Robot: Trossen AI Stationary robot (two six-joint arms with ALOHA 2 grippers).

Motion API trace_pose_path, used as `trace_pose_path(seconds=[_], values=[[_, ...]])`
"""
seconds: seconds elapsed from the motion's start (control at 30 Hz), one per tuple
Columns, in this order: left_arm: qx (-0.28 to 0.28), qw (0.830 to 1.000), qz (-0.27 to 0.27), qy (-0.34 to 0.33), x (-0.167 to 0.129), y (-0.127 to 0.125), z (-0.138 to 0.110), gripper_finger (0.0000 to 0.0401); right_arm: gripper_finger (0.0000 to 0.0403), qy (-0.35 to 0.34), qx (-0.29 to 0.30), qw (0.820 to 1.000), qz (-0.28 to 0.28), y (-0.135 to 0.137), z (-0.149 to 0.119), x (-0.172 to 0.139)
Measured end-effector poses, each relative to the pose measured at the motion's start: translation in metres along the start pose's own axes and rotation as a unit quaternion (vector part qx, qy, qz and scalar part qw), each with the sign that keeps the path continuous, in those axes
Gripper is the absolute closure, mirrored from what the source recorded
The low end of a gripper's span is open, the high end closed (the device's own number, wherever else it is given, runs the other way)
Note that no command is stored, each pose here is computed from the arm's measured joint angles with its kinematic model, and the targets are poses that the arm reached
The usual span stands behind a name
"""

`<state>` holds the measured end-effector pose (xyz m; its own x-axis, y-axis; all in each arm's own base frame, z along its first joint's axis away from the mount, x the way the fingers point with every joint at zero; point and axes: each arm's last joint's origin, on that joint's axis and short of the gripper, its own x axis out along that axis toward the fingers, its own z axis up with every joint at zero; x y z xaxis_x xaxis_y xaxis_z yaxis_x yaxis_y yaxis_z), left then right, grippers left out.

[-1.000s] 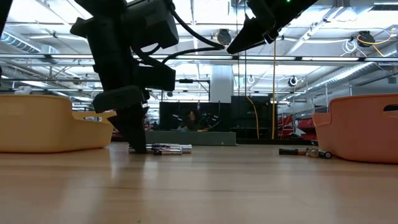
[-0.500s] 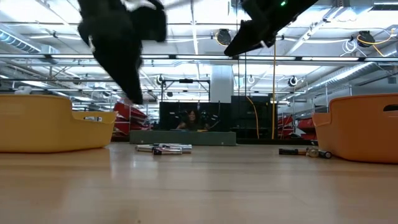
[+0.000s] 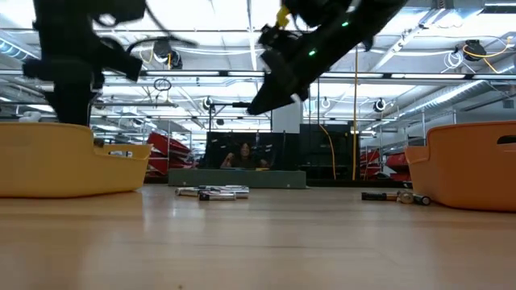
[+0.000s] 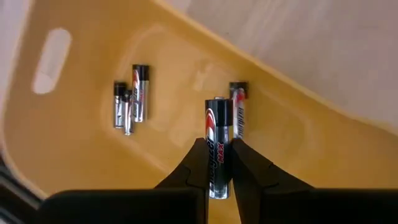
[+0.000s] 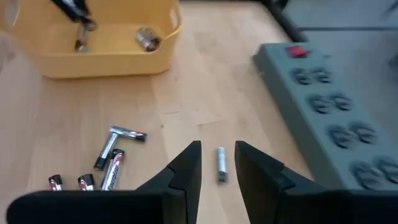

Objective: Sort batteries
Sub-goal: Put the silver battery into the yellow bin

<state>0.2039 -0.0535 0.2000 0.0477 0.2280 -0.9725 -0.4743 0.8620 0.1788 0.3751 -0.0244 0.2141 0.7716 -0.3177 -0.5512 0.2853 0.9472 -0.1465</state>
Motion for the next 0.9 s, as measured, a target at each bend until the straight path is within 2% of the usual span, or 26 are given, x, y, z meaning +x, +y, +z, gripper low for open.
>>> trace_pose_path(seconds=[0.1,0.27,0.33,0.47,0.67,0.9], values=[[-0.010,1.000,0.018,-0.002,0.014,0.002,-0.005,0.0343,0.0312,0.025,-0.011,0.999,0.019,-0.013,0.006,0.024],[-0.009,1.000,0.025,-0.015,0.020,0.002,-0.007,0.0252,0.0312,0.099,0.008,0.994,0.036,-0.049,0.002,0.068],[-0.004,0.999,0.033,-0.027,0.019,0.001,-0.008,0.0232,0.0312,0.117,0.012,0.993,0.030,-0.059,-0.003,0.082],[0.013,0.996,0.052,-0.077,0.012,-0.002,-0.011,0.0223,0.0312,0.148,0.016,0.988,0.040,-0.069,-0.011,0.099],[0.038,0.987,0.050,-0.145,0.004,-0.010,-0.014,0.0220,0.0312,0.198,0.031,0.979,0.045,-0.076,-0.024,0.110],[0.060,0.981,0.054,-0.177,0.003,-0.014,-0.012,0.0219,0.0312,0.203,0.038,0.978,0.042,-0.078,-0.026,0.113]])
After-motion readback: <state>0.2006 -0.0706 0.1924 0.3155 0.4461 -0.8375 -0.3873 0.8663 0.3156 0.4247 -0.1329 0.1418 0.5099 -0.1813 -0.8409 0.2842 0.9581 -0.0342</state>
